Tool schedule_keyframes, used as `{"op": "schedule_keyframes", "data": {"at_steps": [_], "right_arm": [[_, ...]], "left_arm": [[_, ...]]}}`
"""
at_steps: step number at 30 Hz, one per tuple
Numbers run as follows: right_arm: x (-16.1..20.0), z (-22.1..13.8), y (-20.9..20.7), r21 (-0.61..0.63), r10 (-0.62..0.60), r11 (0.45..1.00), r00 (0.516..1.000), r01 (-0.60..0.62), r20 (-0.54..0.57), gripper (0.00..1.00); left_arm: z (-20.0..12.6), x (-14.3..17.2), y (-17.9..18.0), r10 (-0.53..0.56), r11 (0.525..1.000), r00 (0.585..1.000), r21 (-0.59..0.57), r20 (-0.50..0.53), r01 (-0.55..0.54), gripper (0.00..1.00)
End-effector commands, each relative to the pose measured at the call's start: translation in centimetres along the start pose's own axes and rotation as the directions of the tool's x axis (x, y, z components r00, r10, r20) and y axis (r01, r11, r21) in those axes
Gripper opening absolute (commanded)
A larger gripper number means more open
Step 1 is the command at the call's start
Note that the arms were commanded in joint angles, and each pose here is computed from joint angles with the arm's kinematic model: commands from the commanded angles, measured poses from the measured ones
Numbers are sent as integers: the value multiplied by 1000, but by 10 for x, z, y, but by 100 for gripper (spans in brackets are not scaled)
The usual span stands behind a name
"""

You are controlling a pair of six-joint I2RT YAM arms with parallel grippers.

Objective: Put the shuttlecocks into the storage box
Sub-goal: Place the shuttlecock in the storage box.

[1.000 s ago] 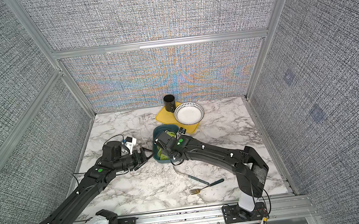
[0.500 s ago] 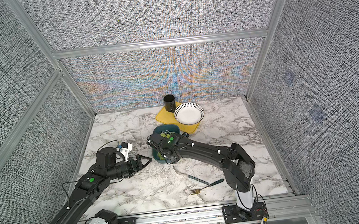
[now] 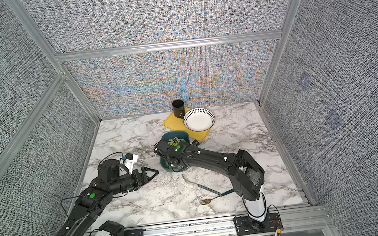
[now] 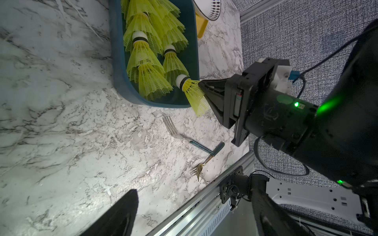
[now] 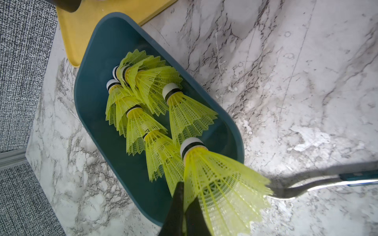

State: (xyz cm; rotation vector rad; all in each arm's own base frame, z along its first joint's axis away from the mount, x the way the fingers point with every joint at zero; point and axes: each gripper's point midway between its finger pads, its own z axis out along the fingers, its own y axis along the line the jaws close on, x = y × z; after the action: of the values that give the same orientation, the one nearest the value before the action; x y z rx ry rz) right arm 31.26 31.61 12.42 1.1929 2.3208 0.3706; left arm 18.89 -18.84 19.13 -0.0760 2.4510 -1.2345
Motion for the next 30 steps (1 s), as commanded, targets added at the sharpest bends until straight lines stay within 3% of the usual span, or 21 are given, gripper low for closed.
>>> {"op": "schedule_keyframes", "data": {"at_steps": [1, 16, 30], "right_arm": [[-3, 5, 7, -25, 71, 997, 997, -71, 15, 0], [-5, 8, 12, -1, 109, 994, 994, -109, 19, 0], [0, 18, -6, 139, 93, 986, 996, -91, -3, 0]], "left_arm": [[-5, 2, -4, 9, 1000, 1000, 3, -4, -9, 90], [-13, 0, -12, 2, 1000, 1000, 16, 16, -3, 90], [-14, -7, -16, 1, 1000, 999, 19, 39, -2, 90]]}}
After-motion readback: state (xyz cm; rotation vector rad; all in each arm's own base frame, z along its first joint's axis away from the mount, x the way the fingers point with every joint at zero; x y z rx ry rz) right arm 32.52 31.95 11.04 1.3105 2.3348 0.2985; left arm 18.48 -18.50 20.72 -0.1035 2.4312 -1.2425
